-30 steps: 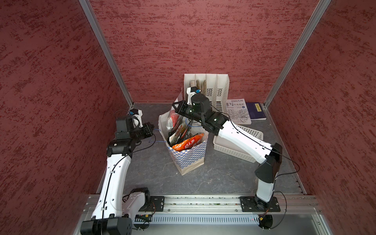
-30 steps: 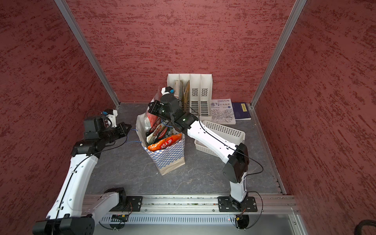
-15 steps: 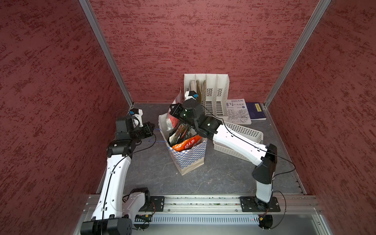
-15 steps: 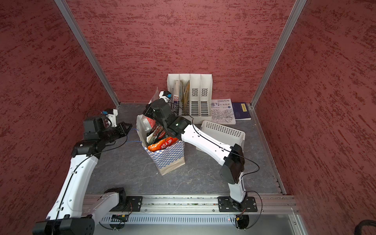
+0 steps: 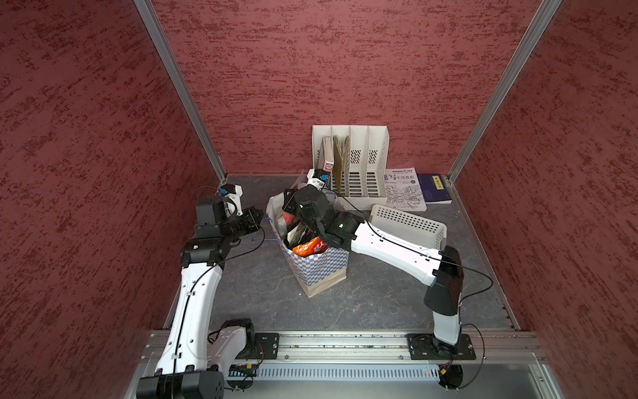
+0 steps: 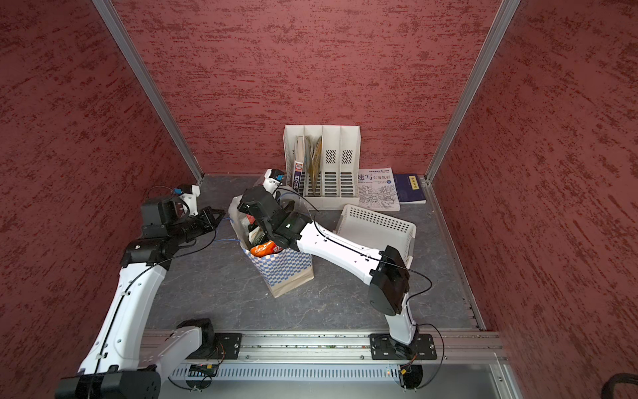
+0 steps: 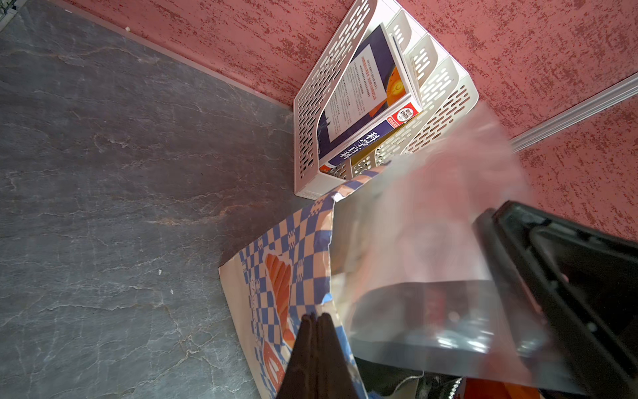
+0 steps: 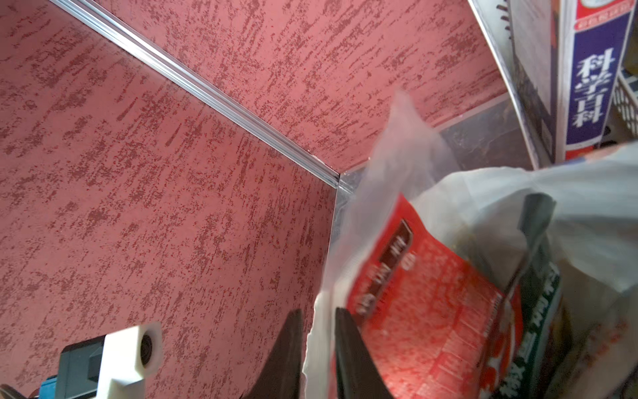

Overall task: Place the condiment packets inside the bag
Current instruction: Place the condiment packet in the paper bag, then reset both arms

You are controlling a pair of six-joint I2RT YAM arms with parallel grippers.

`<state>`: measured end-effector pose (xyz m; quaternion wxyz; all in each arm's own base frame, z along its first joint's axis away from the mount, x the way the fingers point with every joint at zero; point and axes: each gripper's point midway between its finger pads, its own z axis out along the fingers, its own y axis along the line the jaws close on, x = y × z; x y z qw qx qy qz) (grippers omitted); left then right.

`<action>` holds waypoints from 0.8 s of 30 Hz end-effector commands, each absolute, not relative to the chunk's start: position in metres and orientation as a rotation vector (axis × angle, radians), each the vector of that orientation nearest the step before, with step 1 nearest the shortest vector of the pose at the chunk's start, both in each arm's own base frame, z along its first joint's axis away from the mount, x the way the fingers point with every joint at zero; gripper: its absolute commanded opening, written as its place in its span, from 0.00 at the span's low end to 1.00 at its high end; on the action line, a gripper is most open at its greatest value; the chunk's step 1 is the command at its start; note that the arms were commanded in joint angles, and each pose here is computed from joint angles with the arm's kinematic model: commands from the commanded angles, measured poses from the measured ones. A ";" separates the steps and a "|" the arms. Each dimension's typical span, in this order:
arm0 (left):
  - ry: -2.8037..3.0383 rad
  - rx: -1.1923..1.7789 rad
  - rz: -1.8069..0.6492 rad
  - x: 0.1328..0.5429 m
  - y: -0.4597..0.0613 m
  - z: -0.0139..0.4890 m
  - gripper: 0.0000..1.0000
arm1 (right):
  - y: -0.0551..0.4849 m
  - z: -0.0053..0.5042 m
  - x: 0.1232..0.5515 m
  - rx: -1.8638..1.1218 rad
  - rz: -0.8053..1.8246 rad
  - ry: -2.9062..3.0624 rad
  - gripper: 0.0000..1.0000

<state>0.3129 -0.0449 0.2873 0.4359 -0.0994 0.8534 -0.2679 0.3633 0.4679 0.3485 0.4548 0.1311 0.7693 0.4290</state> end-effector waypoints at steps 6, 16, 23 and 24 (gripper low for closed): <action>2.049 -0.249 -0.611 0.316 -0.036 0.318 0.15 | 0.441 0.399 0.355 0.259 1.028 1.760 0.43; 1.792 -0.318 -0.326 0.323 0.010 0.407 1.00 | 0.334 0.445 0.319 -0.147 0.660 1.629 0.92; 1.735 -0.669 -0.196 0.364 0.114 0.347 1.00 | 0.134 0.396 0.322 -0.062 0.315 1.749 0.99; 1.733 -0.712 -0.160 0.365 0.127 0.330 1.00 | 0.106 0.390 0.319 -0.042 0.235 1.739 0.98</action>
